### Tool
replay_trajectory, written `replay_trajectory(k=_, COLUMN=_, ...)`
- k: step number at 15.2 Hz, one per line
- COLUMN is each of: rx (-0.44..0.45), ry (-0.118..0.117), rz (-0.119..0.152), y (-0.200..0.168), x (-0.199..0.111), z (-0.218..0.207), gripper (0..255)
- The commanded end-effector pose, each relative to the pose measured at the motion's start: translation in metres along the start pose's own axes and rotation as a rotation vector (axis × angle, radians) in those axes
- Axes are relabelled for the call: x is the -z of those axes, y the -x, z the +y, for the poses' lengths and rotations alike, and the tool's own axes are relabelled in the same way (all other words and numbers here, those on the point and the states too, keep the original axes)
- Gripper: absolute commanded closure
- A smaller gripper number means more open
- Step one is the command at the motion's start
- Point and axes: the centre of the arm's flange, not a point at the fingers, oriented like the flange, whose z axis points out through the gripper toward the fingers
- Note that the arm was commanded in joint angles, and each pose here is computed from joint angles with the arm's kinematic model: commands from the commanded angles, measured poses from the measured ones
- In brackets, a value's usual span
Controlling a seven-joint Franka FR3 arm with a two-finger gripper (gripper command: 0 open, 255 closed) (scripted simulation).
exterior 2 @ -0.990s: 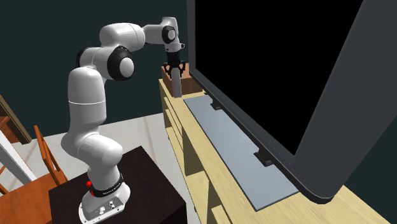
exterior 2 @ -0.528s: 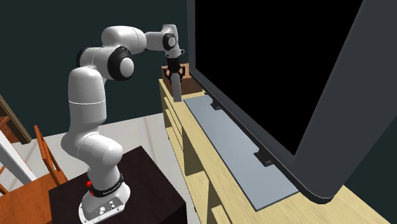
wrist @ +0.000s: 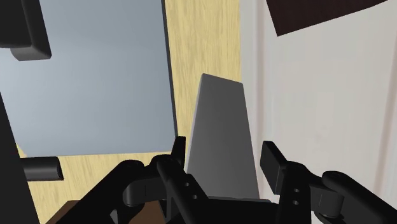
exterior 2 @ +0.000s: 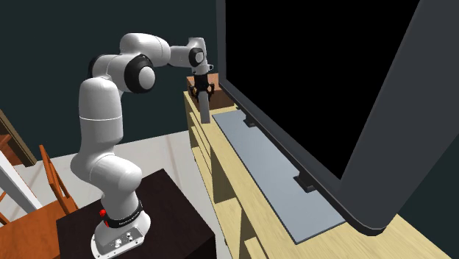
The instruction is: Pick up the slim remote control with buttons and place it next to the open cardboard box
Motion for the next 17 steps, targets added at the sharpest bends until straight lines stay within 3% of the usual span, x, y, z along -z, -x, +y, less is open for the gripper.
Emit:
replay_trajectory(k=1, rx=0.0, ry=0.001, rz=0.001, y=-0.001, x=-0.011, z=0.0, gripper=255)
replay_trajectory(k=17, rx=0.0, ry=0.001, rz=0.001, y=-0.003, x=-0.096, z=-0.003, gripper=255)
